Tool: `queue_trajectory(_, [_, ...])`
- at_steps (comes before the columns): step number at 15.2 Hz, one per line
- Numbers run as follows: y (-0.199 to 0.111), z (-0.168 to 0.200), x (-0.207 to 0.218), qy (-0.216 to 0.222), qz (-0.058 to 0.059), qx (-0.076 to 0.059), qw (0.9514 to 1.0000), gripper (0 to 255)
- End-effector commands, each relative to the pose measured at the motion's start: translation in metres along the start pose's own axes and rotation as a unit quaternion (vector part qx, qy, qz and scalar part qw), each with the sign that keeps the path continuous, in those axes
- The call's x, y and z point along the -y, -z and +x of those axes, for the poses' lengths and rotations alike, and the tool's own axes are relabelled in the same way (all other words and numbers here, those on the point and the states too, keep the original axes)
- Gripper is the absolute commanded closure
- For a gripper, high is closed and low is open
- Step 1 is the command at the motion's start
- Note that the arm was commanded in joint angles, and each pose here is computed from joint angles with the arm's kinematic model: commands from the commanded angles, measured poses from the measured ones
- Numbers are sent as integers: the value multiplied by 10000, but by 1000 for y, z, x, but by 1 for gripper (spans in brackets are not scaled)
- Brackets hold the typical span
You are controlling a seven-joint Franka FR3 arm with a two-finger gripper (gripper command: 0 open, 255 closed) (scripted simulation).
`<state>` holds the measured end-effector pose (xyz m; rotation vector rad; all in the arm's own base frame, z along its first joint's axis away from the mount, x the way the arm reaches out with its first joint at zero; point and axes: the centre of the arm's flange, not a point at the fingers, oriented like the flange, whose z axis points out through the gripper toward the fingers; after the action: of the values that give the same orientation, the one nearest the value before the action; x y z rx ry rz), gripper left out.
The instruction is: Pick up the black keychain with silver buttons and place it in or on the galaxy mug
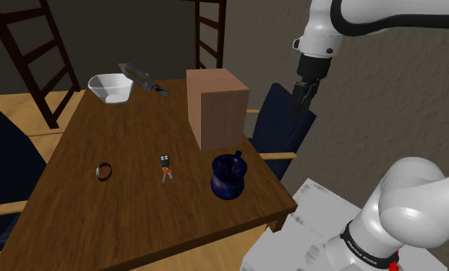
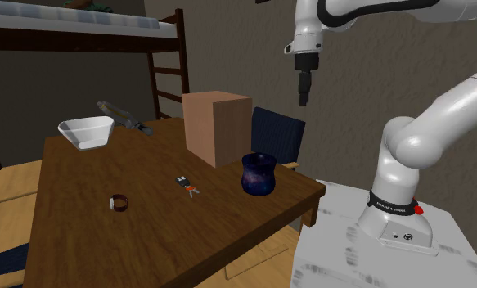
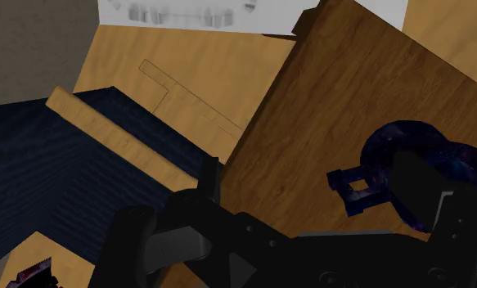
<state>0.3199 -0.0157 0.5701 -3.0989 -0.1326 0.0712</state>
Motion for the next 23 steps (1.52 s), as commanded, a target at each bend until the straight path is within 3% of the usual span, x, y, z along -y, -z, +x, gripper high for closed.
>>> queue_trajectory(1, [0,0,0,0,0,0,10000,0])
queue_trajectory(12, [-61,87,97,-551,-85,-153,9983,0])
queue_trajectory(23, [-120,187,183,-1099,-170,-306,9933,0])
